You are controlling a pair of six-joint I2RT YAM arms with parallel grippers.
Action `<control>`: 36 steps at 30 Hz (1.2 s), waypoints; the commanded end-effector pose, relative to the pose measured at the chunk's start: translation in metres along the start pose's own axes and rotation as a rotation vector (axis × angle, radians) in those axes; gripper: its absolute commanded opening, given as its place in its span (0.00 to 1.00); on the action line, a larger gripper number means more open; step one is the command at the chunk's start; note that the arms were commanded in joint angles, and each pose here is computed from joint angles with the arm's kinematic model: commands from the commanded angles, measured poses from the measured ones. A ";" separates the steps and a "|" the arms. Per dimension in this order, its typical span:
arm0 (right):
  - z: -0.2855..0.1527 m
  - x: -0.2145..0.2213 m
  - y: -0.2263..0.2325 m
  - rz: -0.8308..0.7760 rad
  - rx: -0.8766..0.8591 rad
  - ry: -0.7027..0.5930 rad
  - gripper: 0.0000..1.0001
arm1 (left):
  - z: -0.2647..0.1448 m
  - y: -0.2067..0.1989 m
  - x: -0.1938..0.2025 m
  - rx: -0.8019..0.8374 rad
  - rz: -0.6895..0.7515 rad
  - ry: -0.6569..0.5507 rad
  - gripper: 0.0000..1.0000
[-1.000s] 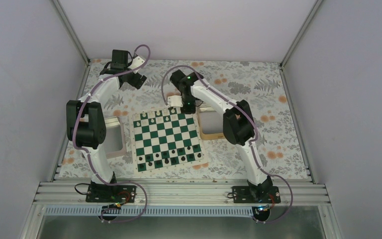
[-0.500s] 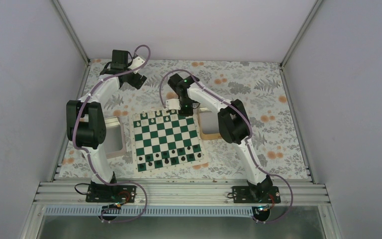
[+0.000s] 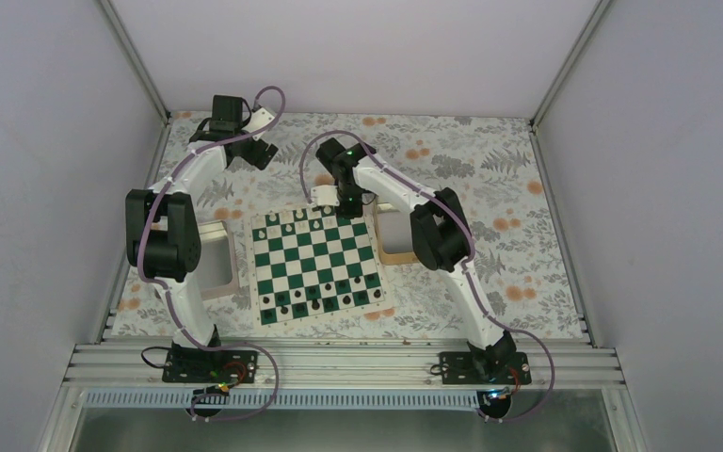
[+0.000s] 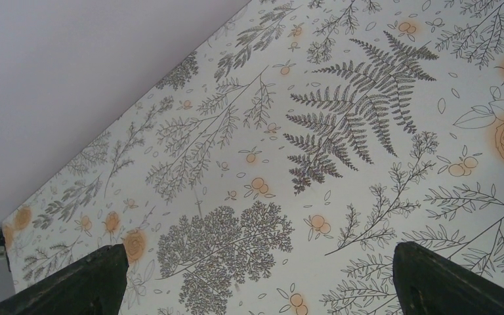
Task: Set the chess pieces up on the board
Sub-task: Place the chess piece on the chessboard.
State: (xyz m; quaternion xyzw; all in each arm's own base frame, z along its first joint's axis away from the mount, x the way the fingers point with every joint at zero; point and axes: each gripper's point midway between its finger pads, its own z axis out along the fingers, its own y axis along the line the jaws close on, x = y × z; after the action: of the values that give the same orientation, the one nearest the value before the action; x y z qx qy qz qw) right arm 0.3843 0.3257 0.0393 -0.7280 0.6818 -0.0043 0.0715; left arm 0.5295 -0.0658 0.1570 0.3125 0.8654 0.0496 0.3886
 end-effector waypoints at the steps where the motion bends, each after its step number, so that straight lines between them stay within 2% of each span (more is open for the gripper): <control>1: 0.003 -0.011 0.001 -0.026 -0.007 -0.025 0.07 | -0.001 -0.004 -0.005 0.015 0.010 -0.023 1.00; 22: 0.009 -0.009 0.011 -0.025 -0.047 -0.019 0.07 | -0.001 -0.005 -0.005 0.021 0.010 -0.023 1.00; 29: 0.009 -0.010 0.007 -0.021 -0.028 -0.020 0.16 | -0.002 -0.004 -0.005 0.017 0.011 -0.023 1.00; 36: -0.015 -0.013 0.007 -0.014 -0.022 -0.068 0.22 | -0.003 -0.005 -0.005 0.020 0.010 -0.024 1.00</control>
State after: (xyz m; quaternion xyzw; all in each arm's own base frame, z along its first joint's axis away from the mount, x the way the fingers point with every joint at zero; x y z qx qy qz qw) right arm 0.3804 0.3292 0.0337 -0.7300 0.6801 0.0101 0.0674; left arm 0.5294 -0.0660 0.1570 0.3134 0.8650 0.0494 0.3887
